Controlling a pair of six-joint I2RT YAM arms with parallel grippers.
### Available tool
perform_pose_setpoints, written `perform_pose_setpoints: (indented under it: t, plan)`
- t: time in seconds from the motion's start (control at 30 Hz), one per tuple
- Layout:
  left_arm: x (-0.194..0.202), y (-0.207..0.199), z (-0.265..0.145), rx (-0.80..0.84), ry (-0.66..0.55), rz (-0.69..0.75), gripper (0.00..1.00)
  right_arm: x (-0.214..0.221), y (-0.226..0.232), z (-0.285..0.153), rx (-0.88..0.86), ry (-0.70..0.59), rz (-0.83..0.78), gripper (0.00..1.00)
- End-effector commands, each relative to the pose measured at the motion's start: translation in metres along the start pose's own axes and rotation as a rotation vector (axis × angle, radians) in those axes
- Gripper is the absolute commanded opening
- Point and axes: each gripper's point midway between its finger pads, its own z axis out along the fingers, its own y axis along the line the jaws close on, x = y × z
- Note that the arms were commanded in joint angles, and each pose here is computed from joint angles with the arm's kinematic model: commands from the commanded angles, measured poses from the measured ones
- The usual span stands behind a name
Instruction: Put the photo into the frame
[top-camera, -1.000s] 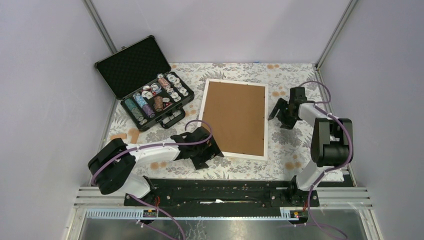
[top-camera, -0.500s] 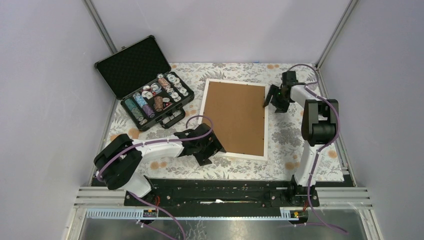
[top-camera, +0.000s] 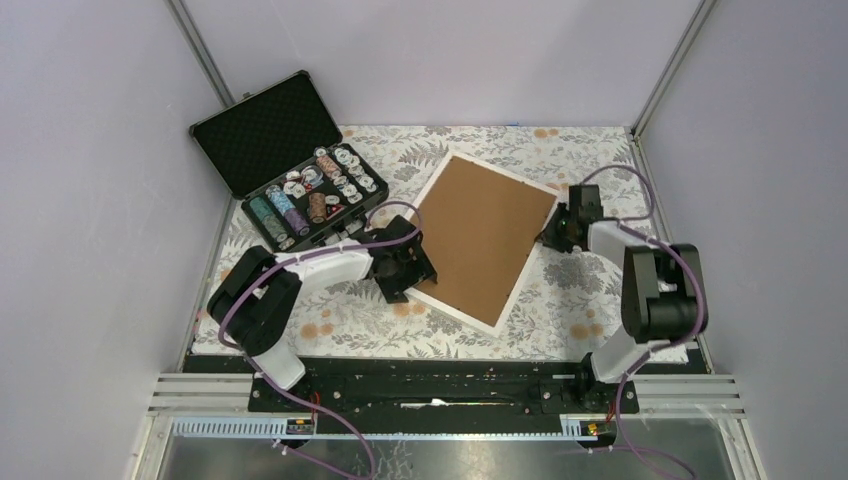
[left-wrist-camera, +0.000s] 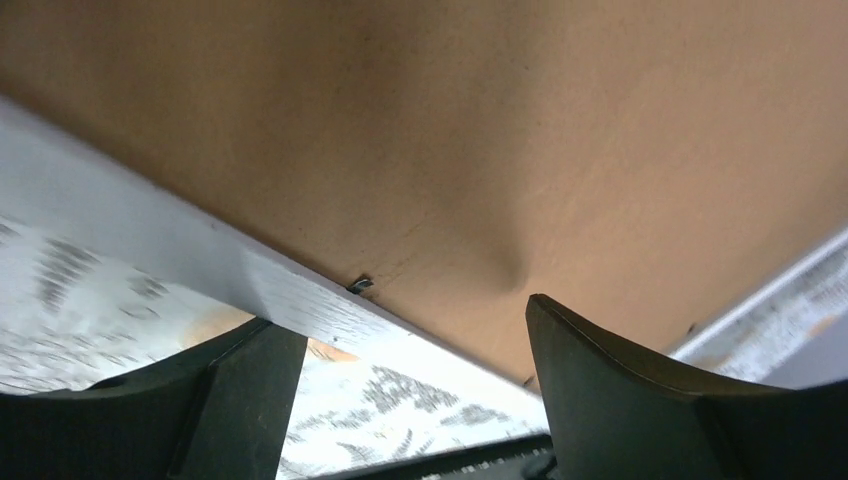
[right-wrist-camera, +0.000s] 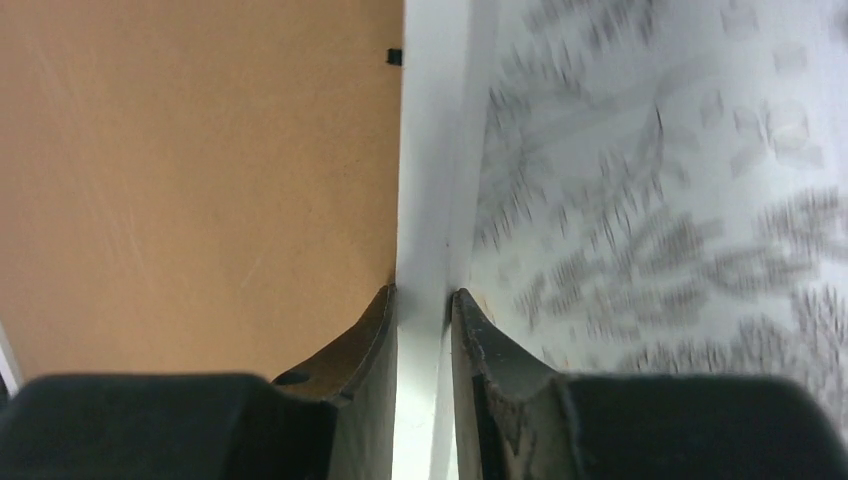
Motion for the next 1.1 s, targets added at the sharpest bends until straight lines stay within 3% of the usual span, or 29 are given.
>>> perform_pose_setpoints:
  t: [0.0,0.27,0.43,0.57,0.7,0.77,0.83,0.97,1.07]
  plan:
    - [-0.057,-0.002,0.014,-0.043,-0.165,0.178,0.83,0.11,-0.024,-0.033,0.022,0.282,0.141,0.16]
    - [-0.086,-0.047,0.032,0.02,-0.096,0.329,0.83,0.163,-0.02,-0.067,-0.137,0.27,0.315,0.2]
    - [-0.097,-0.079,0.05,0.071,0.012,0.418,0.82,0.187,-0.019,-0.071,-0.118,0.285,0.256,0.2]
    - [-0.11,-0.098,0.047,0.15,0.038,0.547,0.8,0.208,-0.006,-0.075,-0.152,0.311,0.244,0.2]
    - [-0.117,-0.092,0.038,0.162,0.028,0.643,0.8,0.225,0.015,-0.081,-0.191,0.325,0.191,0.2]
    - [-0.118,-0.085,0.028,0.157,0.013,0.667,0.8,0.22,0.021,-0.088,-0.194,0.318,0.13,0.29]
    - [-0.117,-0.083,0.009,0.17,-0.023,0.686,0.8,0.19,0.024,-0.1,-0.147,0.227,0.002,0.49]
    - [-0.11,-0.078,-0.011,0.217,-0.058,0.674,0.81,0.083,0.036,-0.138,-0.043,-0.125,-0.182,0.85]
    - [-0.108,-0.077,-0.008,0.215,-0.056,0.652,0.76,0.014,0.032,-0.149,0.003,-0.229,-0.173,0.95]
